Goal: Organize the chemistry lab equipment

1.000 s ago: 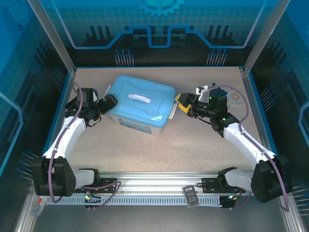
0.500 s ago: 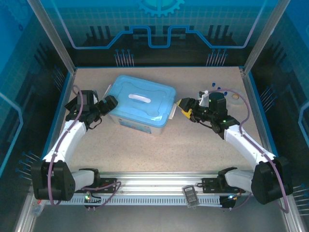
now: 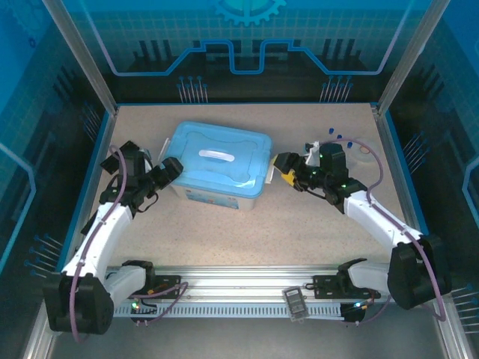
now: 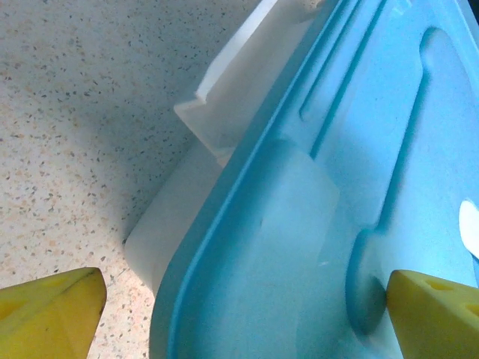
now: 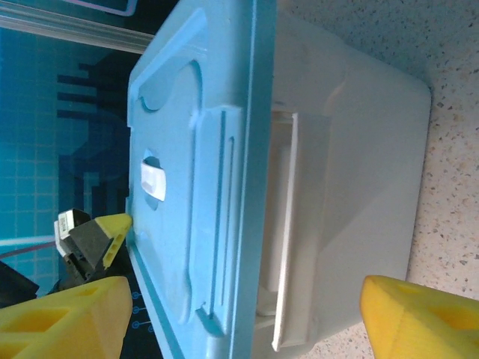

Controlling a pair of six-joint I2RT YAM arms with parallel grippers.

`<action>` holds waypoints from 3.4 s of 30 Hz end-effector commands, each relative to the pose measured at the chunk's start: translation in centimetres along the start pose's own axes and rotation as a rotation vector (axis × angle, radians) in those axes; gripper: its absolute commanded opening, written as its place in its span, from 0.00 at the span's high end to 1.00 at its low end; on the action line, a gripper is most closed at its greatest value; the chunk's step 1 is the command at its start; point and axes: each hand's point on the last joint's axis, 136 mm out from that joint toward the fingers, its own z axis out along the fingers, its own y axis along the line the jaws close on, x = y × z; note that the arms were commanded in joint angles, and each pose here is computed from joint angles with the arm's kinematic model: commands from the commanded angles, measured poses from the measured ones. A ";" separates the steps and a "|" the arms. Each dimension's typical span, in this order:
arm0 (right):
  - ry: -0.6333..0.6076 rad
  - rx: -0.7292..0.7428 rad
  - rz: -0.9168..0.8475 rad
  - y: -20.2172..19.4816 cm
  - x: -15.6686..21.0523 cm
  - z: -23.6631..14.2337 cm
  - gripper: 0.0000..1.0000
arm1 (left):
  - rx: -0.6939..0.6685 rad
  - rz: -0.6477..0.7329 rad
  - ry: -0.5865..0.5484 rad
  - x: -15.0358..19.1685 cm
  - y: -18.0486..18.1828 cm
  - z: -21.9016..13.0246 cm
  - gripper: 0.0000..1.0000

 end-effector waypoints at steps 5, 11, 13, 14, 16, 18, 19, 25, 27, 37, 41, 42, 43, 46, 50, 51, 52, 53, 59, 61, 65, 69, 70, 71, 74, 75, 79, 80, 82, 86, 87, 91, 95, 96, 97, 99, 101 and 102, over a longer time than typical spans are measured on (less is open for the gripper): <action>0.024 0.016 -0.013 -0.9 0.6 1.0 0.19 | -0.053 -0.046 0.101 4.1 2.2 -0.8 0.04; 0.043 -0.009 -0.015 -0.7 0.6 2.1 0.19 | -0.048 -0.049 0.117 5.5 2.7 -1.2 0.04; 0.044 -0.008 -0.017 -0.7 0.4 2.4 0.19 | -0.047 -0.056 0.124 5.8 2.9 -1.3 0.04; 0.046 -0.011 -0.019 -0.6 0.4 2.6 0.19 | -0.043 -0.058 0.128 6.0 2.8 -1.3 0.04; 0.054 -0.020 -0.024 -0.3 0.4 3.0 0.19 | -0.036 -0.060 0.132 6.1 2.7 -1.5 0.04; 0.064 -0.031 -0.032 0.1 0.4 3.5 0.20 | -0.024 -0.061 0.131 6.2 2.3 -1.8 0.04; 0.068 -0.038 -0.037 0.4 0.4 3.7 0.20 | -0.022 -0.059 0.130 6.2 2.2 -2.0 0.04; 0.086 -0.067 -0.062 1.8 0.4 4.9 0.25 | -0.008 -0.057 0.131 6.6 1.8 -2.7 0.04; 0.092 -0.070 -0.067 2.0 0.5 5.2 0.26 | -0.013 -0.052 0.132 6.7 1.9 -2.8 0.04; 0.049 0.023 -0.226 4.1 0.9 4.4 0.36 | -0.061 0.049 0.056 4.6 1.8 -4.0 0.03; 0.044 0.060 -0.263 4.2 1.0 4.2 0.46 | -0.063 0.095 0.004 2.7 0.7 -4.7 0.03; 0.042 0.070 -0.275 4.2 1.0 4.2 0.50 | -0.062 0.104 -0.001 2.4 0.5 -4.7 0.03; 0.039 0.081 -0.287 4.3 1.0 4.1 0.54 | -0.059 0.112 -0.002 2.1 0.2 -4.7 0.03; 0.047 0.111 -0.312 4.1 1.3 4.2 0.58 | -0.051 0.115 0.014 2.0 -0.2 -4.3 0.03; 0.078 0.158 -0.339 3.4 1.8 4.9 0.63 | -0.038 0.095 0.049 2.6 -0.2 -3.4 0.03; 0.081 0.176 -0.347 3.2 1.9 5.0 0.68 | -0.033 0.091 0.054 2.7 -0.2 -3.3 0.03; 0.080 0.194 -0.355 3.0 1.9 5.1 0.73 | -0.035 0.088 0.059 2.9 -0.1 -3.2 0.03; 0.076 0.208 -0.363 2.9 1.9 5.1 0.74 | -0.034 0.089 0.057 2.9 -0.1 -3.3 0.03; 0.072 0.291 -0.397 1.9 1.6 5.0 0.78 | -0.055 0.106 0.013 1.6 -0.1 -4.2 0.03; 0.071 0.312 -0.407 1.7 1.5 5.0 0.78 | -0.060 0.099 -0.010 0.7 0.0 -4.6 0.03; 0.054 0.356 -0.423 1.4 1.0 4.6 0.78 | -0.063 0.052 -0.083 -2.2 0.3 -5.8 0.02; 0.054 0.319 -0.436 2.6 1.2 4.7 0.70 | -0.056 -0.001 -0.145 -4.9 0.7 -6.5 0.02; 0.055 0.312 -0.440 2.9 1.3 4.8 0.68 | -0.055 -0.006 -0.153 -5.3 0.8 -6.4 0.02; 0.056 0.304 -0.446 3.3 1.4 4.9 0.64 | -0.051 -0.014 -0.152 -5.6 0.8 -6.2 0.02; 0.060 0.287 -0.451 3.9 1.6 5.0 0.59 | -0.013 -0.042 -0.106 -5.8 0.5 -5.1 0.02; 0.058 0.285 -0.451 4.0 1.5 5.0 0.58 | -0.004 -0.050 -0.090 -5.7 0.5 -4.6 0.02; 0.054 0.270 -0.453 4.4 1.4 5.0 0.55 | -0.010 -0.069 -0.070 -5.7 1.0 -3.6 0.02; 0.055 0.266 -0.454 4.5 1.4 5.1 0.54 | -0.003 -0.076 -0.064 -5.7 1.1 -3.3 0.02; 0.058 0.256 -0.454 4.7 1.5 5.2 0.53 | 0.015 -0.088 -0.063 -5.7 1.0 -3.1 0.02; 0.068 0.236 -0.455 5.2 1.6 5.5 0.52 | 0.014 -0.105 -0.054 -5.5 1.6 -2.5 0.02; 0.069 0.233 -0.455 5.3 1.6 5.5 0.52 | 0.010 -0.109 -0.051 -5.4 1.8 -2.4 0.02; 0.067 0.235 -0.457 5.4 1.6 5.5 0.52 | 0.010 -0.121 -0.030 -5.0 2.2 -1.8 0.02; 0.065 0.236 -0.460 5.4 1.6 5.4 0.50 | 0.007 -0.129 -0.011 -4.8 2.5 -1.4 0.02; 0.064 0.234 -0.459 5.5 1.6 5.4 0.50 | 0.006 -0.131 -0.007 -4.8 2.5 -1.3 0.03; 0.064 0.235 -0.459 5.4 1.6 5.4 0.50 | 0.004 -0.135 -0.004 -4.7 2.7 -1.2 0.02; 0.066 0.234 -0.460 5.5 1.6 5.4 0.50 | 0.012 -0.147 0.008 -4.6 2.7 -0.9 0.02; 0.065 0.234 -0.460 5.5 1.6 5.4 0.50 | 0.028 -0.165 0.027 -4.3 2.7 -0.5 0.03; 0.065 0.233 -0.461 5.5 1.6 5.4 0.49 | 0.044 -0.177 0.040 -4.1 2.5 -0.2 0.02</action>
